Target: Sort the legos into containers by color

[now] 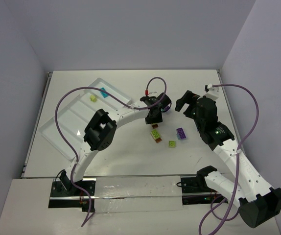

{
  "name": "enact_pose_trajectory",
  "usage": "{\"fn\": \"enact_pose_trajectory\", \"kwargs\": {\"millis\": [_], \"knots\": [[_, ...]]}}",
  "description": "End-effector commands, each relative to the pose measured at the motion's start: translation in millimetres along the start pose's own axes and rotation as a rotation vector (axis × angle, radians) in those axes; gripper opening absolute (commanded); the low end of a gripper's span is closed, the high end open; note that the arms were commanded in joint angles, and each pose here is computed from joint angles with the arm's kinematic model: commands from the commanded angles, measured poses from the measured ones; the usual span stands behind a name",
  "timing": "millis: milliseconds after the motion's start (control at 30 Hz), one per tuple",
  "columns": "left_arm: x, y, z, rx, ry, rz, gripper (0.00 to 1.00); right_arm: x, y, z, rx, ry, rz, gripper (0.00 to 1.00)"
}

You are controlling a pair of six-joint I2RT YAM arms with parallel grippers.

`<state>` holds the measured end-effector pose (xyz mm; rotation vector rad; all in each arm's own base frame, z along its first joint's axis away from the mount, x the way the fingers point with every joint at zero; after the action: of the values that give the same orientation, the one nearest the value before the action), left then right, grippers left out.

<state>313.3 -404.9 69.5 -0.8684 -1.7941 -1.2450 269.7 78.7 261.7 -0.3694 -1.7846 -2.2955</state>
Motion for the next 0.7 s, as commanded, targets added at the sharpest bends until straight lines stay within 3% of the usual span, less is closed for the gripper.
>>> {"fn": "enact_pose_trajectory", "kwargs": {"millis": [0, 167, 233, 467, 567, 667], "knots": [[30, 19, -13, 0.034, -0.052, -0.053, 0.39, 5, 11, 1, -0.016, 0.009, -0.042, 1.00], [46, 33, -12, 0.002, -0.066, -0.089, 0.06, 4, 13, 5, -0.014, 0.028, -0.037, 1.00], [61, 43, -10, -0.011, -0.093, -0.099, 0.00, 3, 15, 7, -0.013, 0.032, -0.036, 1.00], [112, 107, 29, -0.004, -0.397, -0.060, 0.00, 5, 19, 16, 0.020, 0.107, -0.030, 1.00], [151, 129, 43, -0.014, -0.598, -0.070, 0.00, 8, 18, 33, 0.037, 0.262, -0.009, 1.00], [166, 135, 56, -0.053, -0.749, -0.038, 0.00, 19, 14, 60, 0.047, 0.554, 0.022, 1.00]]}}
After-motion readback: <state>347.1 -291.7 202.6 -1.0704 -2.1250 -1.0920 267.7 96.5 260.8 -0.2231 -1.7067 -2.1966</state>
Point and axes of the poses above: each gripper's point midway between its finger pads, its own x axis back along the fingers, its own z axis along the line the jaws close on, y = z × x, the point moved 4 cm from there along x, back along the fingers, and after that the axes turned 11 degrees about x, right-handed, at the moved point
